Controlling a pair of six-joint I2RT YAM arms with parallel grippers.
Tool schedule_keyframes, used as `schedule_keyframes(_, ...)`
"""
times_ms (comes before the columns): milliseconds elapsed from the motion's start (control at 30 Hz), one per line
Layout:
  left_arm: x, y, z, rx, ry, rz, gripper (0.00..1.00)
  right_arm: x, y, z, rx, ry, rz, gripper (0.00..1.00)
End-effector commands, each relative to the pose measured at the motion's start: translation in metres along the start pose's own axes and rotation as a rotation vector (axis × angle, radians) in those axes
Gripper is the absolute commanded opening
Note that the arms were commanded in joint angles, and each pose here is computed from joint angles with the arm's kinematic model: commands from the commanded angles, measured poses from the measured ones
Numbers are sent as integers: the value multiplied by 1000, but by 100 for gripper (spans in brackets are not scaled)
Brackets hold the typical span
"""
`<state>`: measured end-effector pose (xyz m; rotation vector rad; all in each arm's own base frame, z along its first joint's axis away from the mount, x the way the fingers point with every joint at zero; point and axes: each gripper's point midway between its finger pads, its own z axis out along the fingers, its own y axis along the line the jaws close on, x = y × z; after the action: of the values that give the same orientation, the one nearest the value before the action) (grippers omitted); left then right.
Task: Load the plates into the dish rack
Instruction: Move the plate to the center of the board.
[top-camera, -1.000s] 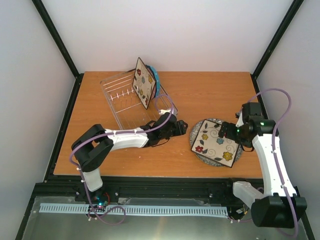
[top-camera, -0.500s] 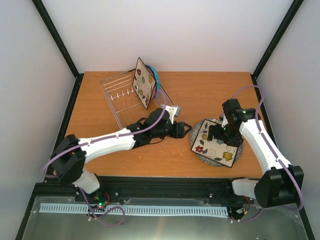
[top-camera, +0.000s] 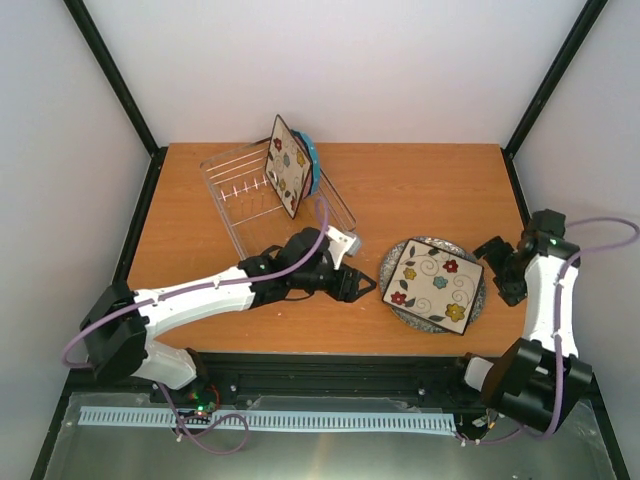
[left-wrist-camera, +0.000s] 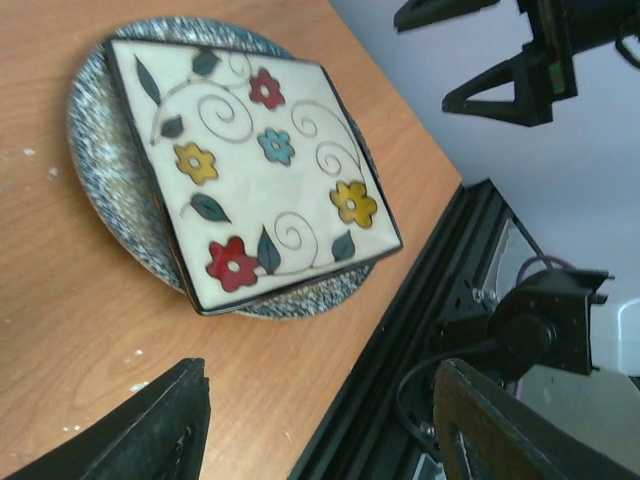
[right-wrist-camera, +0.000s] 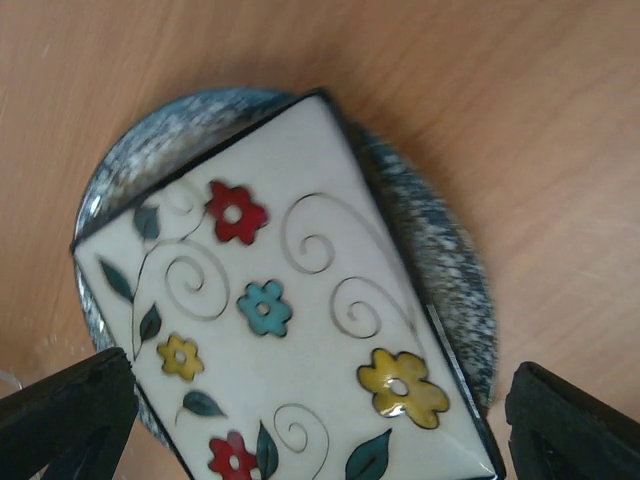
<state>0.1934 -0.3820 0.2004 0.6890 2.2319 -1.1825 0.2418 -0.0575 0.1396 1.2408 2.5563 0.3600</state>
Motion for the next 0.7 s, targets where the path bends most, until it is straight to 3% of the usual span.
schedule_keyframes(0, 14, -16, 14, 41, 104, 84, 62, -3, -31, -5, 18, -68, 350, 100)
schedule_keyframes(100, 18, -14, 20, 29, 130, 106, 62, -4, -45, -2, 0, -133, 538, 100)
schedule_keyframes(233, 17, -11, 20, 16, 126, 124, 62, 11, -48, 23, -39, -68, 708, 100)
schedule_keyframes(367, 30, -12, 29, 62, 167, 135, 61, 9, -44, 29, -54, -47, 657, 100)
schedule_keyframes(533, 48, -5, 50, 74, 219, 156, 59, 20, -32, 60, -123, 114, 610, 100)
schedule_keyframes(667, 46, 0, 56, 51, 213, 165, 59, 20, -46, 57, -43, 82, 582, 100)
